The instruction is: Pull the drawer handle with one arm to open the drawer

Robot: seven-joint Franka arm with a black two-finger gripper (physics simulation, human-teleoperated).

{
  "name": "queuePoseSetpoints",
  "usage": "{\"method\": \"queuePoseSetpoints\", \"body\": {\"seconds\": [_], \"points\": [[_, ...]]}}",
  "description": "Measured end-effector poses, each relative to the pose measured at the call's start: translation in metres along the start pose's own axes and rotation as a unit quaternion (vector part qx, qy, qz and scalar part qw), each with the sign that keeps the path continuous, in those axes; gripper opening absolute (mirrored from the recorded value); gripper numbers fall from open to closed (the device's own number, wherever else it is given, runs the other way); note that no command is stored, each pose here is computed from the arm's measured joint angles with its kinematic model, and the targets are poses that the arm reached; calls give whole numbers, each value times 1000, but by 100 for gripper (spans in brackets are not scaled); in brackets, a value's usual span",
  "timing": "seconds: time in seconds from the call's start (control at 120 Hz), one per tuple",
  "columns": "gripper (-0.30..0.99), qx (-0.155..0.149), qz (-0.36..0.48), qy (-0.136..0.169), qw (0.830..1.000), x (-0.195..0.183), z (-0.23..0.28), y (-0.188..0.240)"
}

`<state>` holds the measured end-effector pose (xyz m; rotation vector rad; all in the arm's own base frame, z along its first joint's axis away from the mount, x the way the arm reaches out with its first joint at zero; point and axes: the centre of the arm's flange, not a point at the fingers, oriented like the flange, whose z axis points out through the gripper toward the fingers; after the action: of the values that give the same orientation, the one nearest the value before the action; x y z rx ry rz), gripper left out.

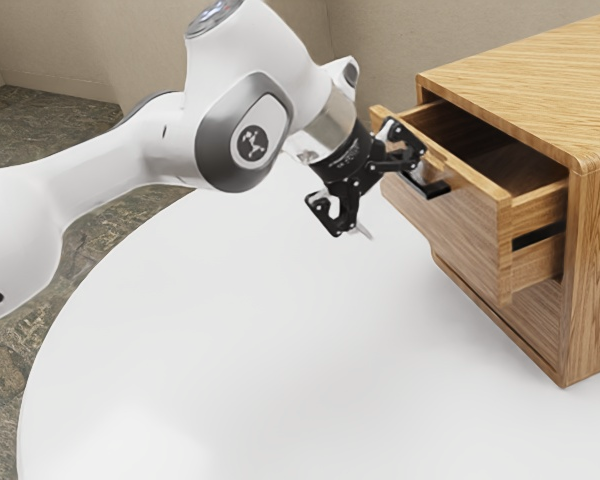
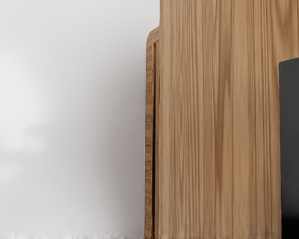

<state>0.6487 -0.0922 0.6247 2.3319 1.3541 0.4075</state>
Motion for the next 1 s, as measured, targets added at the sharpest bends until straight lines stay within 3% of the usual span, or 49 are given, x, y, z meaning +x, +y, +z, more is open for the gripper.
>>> {"method": "queuePoseSetpoints", "body": {"seconds": [1.0], "points": [[69, -8, -7, 11, 1000, -4, -33, -37]]}}
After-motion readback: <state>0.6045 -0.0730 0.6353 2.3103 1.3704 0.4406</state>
